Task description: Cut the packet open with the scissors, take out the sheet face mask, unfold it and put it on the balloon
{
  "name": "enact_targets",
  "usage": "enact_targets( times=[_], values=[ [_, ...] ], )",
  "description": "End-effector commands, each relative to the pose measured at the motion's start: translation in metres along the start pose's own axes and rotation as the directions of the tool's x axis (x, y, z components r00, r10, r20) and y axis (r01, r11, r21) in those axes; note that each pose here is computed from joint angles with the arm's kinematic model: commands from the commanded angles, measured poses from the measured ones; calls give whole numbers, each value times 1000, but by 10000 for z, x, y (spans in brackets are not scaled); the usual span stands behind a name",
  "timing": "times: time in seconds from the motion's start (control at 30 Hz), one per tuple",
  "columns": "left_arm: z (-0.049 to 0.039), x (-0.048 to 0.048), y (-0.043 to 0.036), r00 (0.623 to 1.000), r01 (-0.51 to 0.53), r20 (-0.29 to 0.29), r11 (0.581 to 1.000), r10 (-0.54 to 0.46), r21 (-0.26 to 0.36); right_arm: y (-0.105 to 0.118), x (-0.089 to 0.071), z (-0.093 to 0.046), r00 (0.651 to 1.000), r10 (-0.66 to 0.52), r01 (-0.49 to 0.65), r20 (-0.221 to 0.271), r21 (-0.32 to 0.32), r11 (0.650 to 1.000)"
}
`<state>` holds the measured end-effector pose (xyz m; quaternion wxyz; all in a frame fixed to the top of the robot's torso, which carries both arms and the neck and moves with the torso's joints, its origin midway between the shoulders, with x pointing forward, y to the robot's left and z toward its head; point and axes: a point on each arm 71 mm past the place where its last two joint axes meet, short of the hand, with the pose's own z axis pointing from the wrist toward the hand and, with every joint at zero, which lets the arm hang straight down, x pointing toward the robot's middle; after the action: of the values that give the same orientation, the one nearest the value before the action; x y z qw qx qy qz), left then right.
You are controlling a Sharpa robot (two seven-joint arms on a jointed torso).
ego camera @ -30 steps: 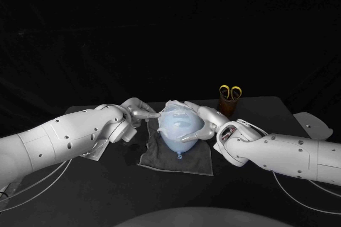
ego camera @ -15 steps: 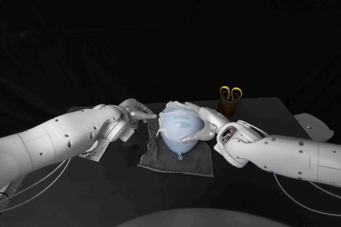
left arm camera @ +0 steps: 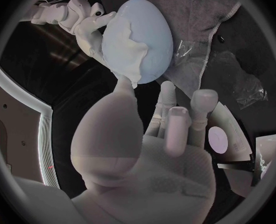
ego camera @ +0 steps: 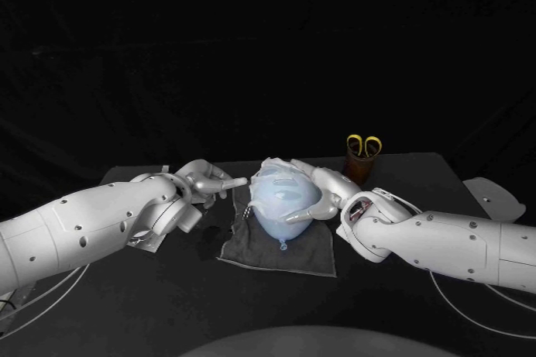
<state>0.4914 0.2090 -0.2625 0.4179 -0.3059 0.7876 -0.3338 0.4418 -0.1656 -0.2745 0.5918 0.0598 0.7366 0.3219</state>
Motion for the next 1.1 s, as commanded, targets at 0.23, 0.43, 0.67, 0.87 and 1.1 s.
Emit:
enact_targets(
  times=[0.23,0.43,0.67,0.87,1.1],
  values=[
    [-246,127,157,989,145,4,987,-146,65,-33,80,-19,999,-8,9,-44,15,1000],
    [-362,250,305,957,287,24,957,-288,37,-43,87,-23,999,-8,9,-45,17,1000],
    [-471,420,430,921,389,22,920,-389,-42,-46,98,-22,999,-7,8,-47,18,1000],
    [-523,626,457,866,497,-8,864,-499,-79,-48,100,-23,999,-7,8,-47,19,1000],
    [-554,786,407,804,590,-34,804,-593,-76,-45,104,-24,999,-7,8,-49,19,1000]
  ],
)
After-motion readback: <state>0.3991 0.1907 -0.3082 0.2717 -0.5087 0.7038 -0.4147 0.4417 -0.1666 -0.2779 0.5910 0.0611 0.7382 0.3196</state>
